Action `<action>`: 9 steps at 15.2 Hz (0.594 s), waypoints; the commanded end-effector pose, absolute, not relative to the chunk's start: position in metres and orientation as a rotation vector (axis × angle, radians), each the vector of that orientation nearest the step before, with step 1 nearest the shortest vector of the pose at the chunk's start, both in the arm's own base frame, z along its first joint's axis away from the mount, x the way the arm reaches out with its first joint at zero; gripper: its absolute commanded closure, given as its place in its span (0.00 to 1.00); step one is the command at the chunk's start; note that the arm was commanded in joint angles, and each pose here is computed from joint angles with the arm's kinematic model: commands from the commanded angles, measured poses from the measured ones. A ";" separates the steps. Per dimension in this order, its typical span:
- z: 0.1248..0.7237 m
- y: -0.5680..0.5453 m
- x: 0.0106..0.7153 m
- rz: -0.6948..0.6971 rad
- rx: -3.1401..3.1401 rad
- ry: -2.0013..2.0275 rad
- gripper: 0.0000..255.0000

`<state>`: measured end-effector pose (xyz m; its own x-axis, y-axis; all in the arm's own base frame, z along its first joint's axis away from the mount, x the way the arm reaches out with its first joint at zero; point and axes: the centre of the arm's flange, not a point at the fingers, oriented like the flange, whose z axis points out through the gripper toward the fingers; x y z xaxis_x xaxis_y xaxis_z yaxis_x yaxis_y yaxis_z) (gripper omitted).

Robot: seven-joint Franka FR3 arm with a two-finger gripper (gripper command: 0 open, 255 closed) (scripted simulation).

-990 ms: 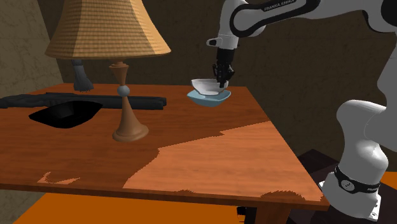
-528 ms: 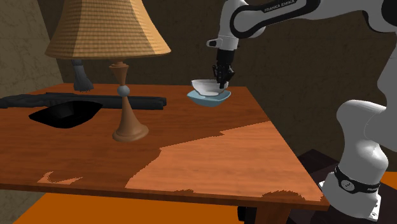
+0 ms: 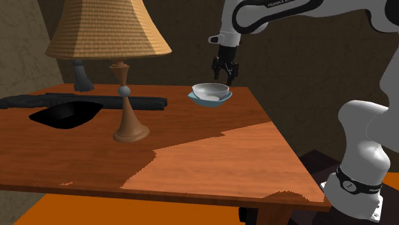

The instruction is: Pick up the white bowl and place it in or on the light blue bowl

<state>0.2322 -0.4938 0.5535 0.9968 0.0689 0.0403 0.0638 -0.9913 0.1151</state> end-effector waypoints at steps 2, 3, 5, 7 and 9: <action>0.588 -0.490 0.231 0.067 3.026 0.101 0.00; 0.588 -0.490 0.231 0.067 3.026 0.101 0.00; 0.588 -0.490 0.231 0.067 3.026 0.101 0.00; 0.588 -0.490 0.231 0.067 3.026 0.101 0.00; 0.588 -0.490 0.231 0.067 3.026 0.101 0.00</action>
